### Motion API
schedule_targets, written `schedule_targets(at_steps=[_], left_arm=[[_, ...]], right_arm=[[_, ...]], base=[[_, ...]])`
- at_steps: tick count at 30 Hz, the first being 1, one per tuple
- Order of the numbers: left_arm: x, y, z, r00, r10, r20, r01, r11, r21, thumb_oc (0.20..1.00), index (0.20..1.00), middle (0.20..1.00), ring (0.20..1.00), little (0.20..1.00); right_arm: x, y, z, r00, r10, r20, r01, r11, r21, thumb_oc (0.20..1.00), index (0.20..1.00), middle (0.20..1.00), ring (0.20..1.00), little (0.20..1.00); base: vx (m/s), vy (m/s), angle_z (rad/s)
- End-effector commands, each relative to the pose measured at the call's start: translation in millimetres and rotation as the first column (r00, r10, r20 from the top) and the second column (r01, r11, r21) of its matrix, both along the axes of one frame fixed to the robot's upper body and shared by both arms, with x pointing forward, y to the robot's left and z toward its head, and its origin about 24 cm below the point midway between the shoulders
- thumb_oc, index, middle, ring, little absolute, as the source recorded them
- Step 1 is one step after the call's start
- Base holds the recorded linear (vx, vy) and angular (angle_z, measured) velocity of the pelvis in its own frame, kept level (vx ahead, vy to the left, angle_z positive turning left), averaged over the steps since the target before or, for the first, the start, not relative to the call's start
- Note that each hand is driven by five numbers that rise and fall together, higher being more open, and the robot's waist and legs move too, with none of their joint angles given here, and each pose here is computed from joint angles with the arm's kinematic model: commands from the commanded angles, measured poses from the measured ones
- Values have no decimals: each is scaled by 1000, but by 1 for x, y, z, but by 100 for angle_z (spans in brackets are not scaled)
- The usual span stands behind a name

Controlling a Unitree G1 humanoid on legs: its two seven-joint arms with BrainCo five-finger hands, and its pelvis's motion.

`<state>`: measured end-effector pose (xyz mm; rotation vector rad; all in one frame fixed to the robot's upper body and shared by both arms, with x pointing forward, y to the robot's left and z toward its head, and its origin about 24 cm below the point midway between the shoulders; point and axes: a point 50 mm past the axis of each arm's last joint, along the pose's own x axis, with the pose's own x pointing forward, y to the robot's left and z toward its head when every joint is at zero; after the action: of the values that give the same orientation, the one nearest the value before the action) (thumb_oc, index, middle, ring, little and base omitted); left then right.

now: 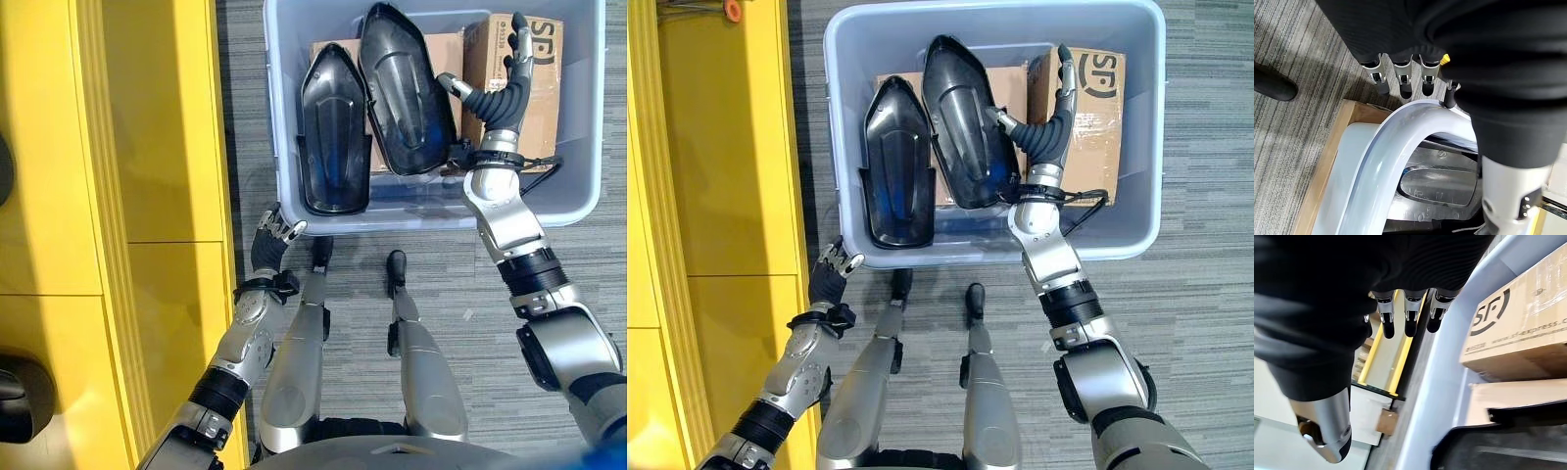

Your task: Move parts from the plastic box to the shelf.

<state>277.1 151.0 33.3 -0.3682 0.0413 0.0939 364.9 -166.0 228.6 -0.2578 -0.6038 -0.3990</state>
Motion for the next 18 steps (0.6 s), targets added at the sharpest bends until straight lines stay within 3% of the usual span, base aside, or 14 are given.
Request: schedule_targets(at_steps=[1,18], left_arm=[[-7,8,6,998,-2,56,1,1000,16,1000,1000,1000,1000,1000],[-2,2,9,997,-39,74,38,999,10,1000,1000,1000,1000,1000]], right_arm=[[-2,-5,28,996,-9,90,14,998,-59,1000,1000,1000,1000,1000],[30,-31,25,987,-123,-103,102,976,-193,1000,1000,1000,1000,1000]], base=[[-10,-21,-4],[1,-3,-1]])
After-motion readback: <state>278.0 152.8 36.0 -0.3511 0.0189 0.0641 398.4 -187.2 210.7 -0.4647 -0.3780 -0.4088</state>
